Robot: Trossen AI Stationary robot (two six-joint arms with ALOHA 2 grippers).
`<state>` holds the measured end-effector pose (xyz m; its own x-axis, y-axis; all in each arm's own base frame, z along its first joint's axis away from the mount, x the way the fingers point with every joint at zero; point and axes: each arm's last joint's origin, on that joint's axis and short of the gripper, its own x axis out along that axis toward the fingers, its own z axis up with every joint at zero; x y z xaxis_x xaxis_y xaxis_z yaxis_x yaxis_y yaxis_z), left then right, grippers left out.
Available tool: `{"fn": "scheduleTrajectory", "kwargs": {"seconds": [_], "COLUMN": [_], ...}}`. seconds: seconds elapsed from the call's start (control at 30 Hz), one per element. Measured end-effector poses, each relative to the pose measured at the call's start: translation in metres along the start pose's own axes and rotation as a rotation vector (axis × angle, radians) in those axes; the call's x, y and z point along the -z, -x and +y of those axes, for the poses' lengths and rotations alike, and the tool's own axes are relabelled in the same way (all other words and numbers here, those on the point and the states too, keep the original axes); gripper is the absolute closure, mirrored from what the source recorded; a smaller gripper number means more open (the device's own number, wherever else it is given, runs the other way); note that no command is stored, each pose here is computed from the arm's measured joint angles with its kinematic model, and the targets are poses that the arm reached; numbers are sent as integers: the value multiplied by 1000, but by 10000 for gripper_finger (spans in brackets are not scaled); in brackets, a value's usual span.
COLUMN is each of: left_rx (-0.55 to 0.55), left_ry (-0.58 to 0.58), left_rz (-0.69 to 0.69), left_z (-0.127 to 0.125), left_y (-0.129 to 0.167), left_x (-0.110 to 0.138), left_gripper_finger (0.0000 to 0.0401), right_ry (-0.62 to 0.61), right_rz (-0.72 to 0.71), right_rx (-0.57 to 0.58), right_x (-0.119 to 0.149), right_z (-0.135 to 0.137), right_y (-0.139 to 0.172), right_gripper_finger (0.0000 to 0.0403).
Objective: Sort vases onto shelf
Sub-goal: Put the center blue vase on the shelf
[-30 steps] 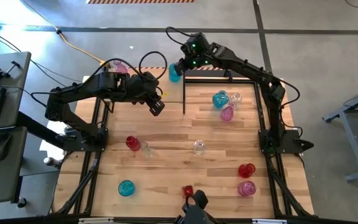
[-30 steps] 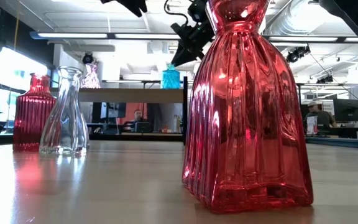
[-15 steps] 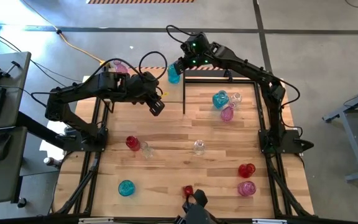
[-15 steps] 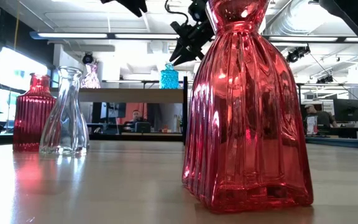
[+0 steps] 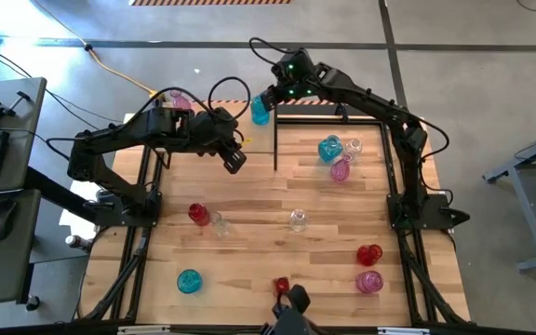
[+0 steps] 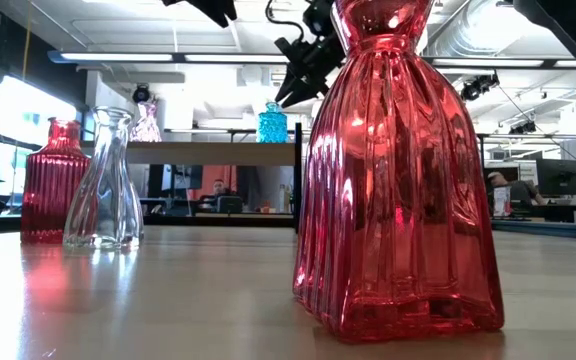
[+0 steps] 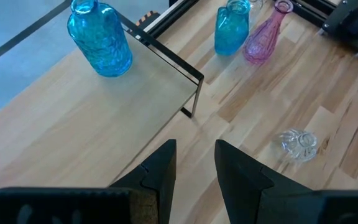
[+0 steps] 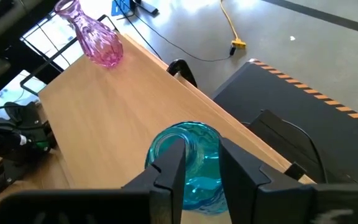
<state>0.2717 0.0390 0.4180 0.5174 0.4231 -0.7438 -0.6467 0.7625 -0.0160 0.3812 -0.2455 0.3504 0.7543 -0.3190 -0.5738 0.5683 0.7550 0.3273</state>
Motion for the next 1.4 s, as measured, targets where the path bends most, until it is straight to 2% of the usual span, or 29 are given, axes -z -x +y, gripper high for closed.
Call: {"fn": "scheduleTrajectory", "kwargs": {"seconds": [0.27, 0.73, 1.4], "left_rx": [0, 0, -1], "left_ry": [-2, -4, -18], "left_rz": [0, 0, -1], "left_z": [0, 0, 0], "left_y": [0, 0, 0], "left_x": [0, 0, 0], "left_gripper_finger": [300, 300, 300], "right_ry": [13, 12, 0], "right_rz": [0, -17, -50], "right_rx": [18, 77, 92], "right_x": [4, 4, 2], "right_z": [8, 4, -1], "right_y": [-4, -9, -15], "right_gripper_finger": [327, 327, 327]}}
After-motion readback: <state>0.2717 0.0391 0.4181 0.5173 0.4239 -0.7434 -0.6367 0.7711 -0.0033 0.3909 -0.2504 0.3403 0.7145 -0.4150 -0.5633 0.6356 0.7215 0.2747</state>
